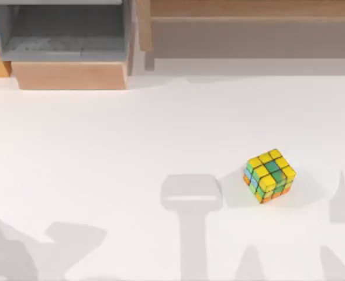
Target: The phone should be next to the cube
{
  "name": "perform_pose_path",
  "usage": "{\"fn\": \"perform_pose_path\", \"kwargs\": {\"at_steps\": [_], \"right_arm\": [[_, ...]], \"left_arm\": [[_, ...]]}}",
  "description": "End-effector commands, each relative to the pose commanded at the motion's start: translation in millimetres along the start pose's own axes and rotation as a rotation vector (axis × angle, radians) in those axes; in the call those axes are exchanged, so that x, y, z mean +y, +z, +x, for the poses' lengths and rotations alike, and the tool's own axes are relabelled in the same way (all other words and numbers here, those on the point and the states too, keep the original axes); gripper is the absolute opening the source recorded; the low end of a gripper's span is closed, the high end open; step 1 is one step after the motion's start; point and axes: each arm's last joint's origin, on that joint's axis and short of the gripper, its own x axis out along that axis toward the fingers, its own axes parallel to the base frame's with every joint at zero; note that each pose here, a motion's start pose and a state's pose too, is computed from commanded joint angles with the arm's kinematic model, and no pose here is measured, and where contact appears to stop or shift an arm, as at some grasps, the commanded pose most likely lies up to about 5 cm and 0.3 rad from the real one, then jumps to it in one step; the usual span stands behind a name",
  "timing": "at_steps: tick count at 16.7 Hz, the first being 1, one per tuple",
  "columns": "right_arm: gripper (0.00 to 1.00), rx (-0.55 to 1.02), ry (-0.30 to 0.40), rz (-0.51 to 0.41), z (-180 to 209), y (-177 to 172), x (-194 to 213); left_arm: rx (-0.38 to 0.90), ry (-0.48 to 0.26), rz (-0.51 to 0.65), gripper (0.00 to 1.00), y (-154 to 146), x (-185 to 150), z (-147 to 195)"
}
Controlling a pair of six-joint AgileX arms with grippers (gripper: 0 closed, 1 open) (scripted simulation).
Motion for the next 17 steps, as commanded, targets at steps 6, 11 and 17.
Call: {"fn": "perform_pose_path", "kwargs": {"at_steps": [6, 11, 17], "right_arm": [[1.0, 0.0, 0.0, 0.0, 0, 0, 0], [1.0, 0.0, 0.0, 0.0, 0, 0, 0], [1.0, 0.0, 0.0, 0.0, 0, 0, 0]], "left_arm": [[0.296, -0.337, 0.213, 1.0, -1, 62, 95], [0.379, -0.561, 0.334, 1.0, -8, 77, 164], [0.393, -0.629, 0.378, 1.0, -9, 77, 187]]}}
